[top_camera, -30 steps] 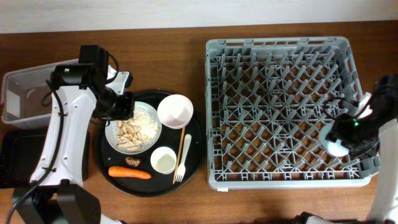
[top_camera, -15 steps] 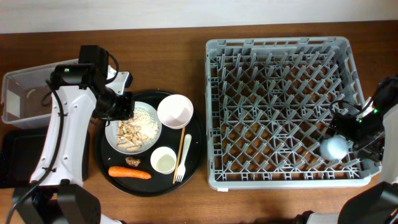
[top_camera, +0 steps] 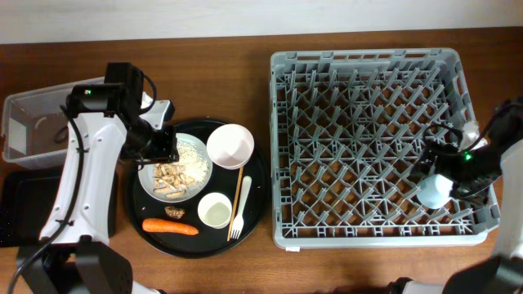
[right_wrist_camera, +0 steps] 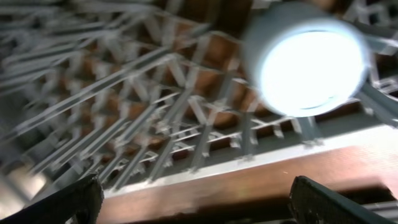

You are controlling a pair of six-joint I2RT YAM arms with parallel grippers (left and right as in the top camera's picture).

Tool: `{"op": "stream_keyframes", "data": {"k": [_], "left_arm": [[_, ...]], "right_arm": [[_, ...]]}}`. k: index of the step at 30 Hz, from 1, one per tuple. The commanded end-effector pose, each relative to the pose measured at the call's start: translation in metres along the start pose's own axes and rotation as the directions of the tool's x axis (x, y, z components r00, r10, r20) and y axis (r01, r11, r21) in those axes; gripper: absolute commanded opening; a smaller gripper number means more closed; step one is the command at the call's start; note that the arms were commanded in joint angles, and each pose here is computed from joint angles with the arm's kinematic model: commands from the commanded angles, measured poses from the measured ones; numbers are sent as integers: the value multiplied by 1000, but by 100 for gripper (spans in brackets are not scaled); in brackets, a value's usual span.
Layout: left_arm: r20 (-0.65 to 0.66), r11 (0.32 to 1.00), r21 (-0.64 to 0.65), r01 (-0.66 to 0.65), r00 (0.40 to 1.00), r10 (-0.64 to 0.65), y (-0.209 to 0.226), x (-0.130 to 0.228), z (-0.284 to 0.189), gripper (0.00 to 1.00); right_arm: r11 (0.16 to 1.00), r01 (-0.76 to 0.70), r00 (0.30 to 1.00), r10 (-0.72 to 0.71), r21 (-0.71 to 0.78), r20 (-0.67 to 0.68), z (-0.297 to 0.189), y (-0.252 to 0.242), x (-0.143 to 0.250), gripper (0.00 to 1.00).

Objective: Sort waste into correct bins and load items into the dishwasher rack

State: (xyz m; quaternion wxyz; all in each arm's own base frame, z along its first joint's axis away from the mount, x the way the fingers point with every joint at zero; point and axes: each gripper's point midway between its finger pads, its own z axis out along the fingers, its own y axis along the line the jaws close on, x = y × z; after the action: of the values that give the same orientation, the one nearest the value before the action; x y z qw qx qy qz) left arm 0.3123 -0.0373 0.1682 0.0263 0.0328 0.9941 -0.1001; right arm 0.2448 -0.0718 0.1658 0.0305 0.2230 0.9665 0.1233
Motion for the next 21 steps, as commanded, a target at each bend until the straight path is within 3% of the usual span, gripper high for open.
{"op": "stream_keyframes", "data": {"k": [1, 8, 14, 19, 21], "left_arm": [[-62, 999, 29, -25, 998, 27, -17, 20, 3, 35], [-285, 999, 32, -39, 957, 47, -35, 76, 45, 35], [-300, 999, 42, -26, 953, 38, -38, 89, 88, 34], [-229, 996, 84, -36, 972, 54, -42, 79, 111, 24], [-225, 996, 85, -37, 973, 56, -41, 79, 115, 11]], "right_arm": [[976, 202, 976, -194, -75, 102, -25, 46, 13, 99], [945, 324, 944, -320, -44, 80, -22, 68, 30, 99], [945, 325, 944, -321, -42, 80, -22, 68, 29, 99], [944, 327, 943, -322, -42, 83, -22, 69, 29, 99], [944, 327, 943, -322, -42, 83, -22, 69, 29, 99]]}}
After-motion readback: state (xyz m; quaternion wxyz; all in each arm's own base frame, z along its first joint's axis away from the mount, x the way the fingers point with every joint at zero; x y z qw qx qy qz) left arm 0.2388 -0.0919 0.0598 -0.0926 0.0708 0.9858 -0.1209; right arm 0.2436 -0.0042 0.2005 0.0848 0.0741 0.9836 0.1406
